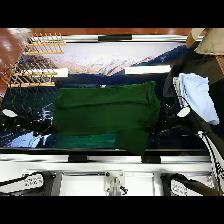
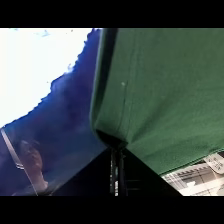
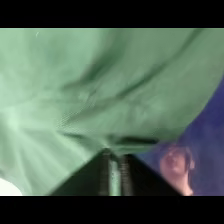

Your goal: Fold the shirts.

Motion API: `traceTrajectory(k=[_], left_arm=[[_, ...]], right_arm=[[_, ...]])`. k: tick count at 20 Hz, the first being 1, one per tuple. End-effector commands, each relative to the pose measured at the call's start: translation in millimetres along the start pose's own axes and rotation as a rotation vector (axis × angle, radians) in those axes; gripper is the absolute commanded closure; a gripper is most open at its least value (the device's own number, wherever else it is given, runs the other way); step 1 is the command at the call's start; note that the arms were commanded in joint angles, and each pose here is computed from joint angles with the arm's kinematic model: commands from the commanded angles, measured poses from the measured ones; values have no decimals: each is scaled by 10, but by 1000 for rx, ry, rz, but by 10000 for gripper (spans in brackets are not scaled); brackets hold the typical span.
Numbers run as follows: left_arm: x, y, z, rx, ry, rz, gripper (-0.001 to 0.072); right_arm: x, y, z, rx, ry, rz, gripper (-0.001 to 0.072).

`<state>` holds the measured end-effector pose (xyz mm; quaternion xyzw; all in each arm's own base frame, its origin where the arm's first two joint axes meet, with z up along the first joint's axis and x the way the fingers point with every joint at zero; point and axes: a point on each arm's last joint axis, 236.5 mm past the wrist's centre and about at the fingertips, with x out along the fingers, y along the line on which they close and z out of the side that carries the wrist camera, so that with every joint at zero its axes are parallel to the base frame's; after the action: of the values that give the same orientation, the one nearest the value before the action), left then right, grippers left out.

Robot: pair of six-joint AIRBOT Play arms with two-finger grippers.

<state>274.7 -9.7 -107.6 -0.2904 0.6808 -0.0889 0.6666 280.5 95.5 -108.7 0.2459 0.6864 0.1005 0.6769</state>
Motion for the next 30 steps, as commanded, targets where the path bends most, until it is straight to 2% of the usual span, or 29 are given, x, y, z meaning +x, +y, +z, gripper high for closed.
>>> traceTrajectory(k=[1,5,7,10,14,18,23,26,27,29,30], left_arm=[[-8,-34,2,-4,0,-13,677],[-208,-167,105,104,2,-32,677],[-426,-299,234,188,-11,-40,677],[-836,-460,704,226,-154,-6,678],[-1085,-535,1244,206,-263,12,677],[-955,-757,1693,186,-302,-69,677],[-766,-868,2219,131,-419,-73,677],[-463,-838,2198,107,-358,-77,676],[-379,-822,2172,81,-334,-82,657],[-329,-814,2127,70,-307,-86,506],[-348,-816,2124,69,-308,-88,454]], right_arm=[[1,39,-30,2,12,14,637],[-186,208,-57,-125,32,44,638],[-480,400,207,-194,-76,49,638],[-971,632,808,-267,-288,16,639],[-1150,827,1525,-250,-415,38,639],[-1097,843,2158,-208,-479,43,638],[-731,635,2464,-135,-469,33,638],[-516,546,2402,-115,-406,33,627],[-487,520,2364,-121,-386,23,617],[-461,495,2261,-139,-340,13,612],[-459,471,2212,-146,-319,8,599]])
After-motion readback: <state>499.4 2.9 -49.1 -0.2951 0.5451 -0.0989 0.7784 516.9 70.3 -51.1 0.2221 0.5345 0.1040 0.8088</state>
